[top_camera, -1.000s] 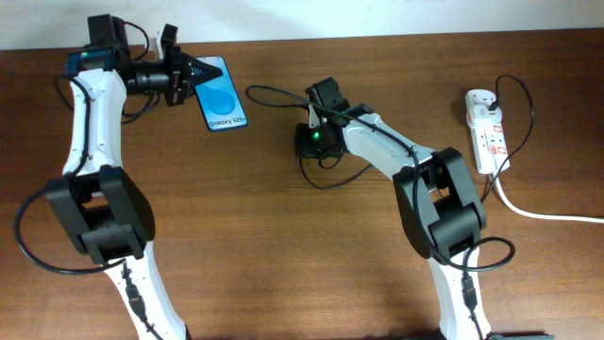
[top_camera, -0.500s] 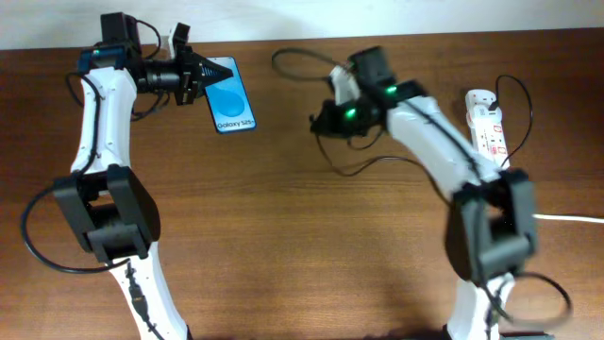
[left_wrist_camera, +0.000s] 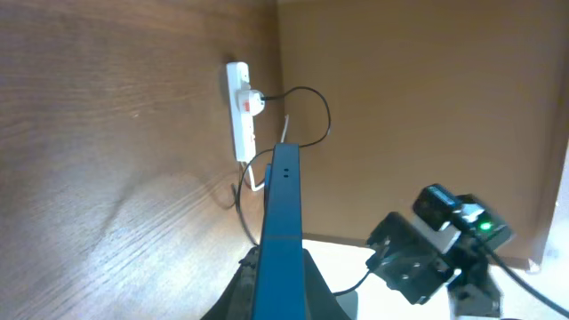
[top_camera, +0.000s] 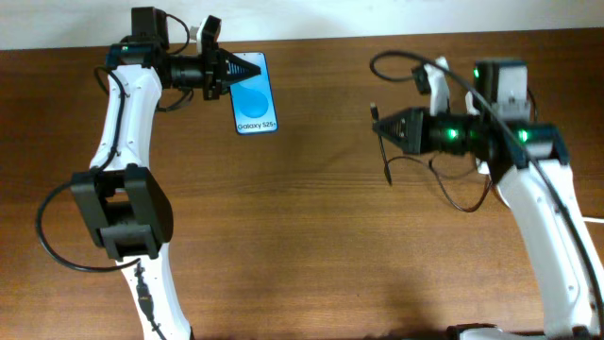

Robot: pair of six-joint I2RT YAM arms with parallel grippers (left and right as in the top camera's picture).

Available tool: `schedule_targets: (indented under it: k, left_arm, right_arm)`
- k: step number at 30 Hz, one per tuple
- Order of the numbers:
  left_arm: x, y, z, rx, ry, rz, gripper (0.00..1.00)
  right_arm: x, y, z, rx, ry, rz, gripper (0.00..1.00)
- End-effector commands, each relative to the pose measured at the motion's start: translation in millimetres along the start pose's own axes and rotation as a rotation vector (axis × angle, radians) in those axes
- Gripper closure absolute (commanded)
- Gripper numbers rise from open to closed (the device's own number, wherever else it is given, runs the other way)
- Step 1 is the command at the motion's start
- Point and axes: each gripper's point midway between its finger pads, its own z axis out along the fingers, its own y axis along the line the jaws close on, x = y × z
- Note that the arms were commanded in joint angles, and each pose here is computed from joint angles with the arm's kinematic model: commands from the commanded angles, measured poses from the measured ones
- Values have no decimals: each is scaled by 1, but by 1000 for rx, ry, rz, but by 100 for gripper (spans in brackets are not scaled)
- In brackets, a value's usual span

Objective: Plug charger to phone and switch on socket
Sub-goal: 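Lift the USB-C plug with the right gripper up to the phone's bottom port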

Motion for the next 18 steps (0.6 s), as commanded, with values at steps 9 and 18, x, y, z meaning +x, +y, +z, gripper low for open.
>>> schedule_targets:
  k: [9, 18]
  left_arm:
    - [21, -29, 35, 81, 97, 31, 100]
    - [12, -39, 46, 93, 96, -27, 100]
  right_arm:
    - [66, 21, 56, -141, 41, 257, 96]
    - [61, 63, 102, -246, -4, 311, 96]
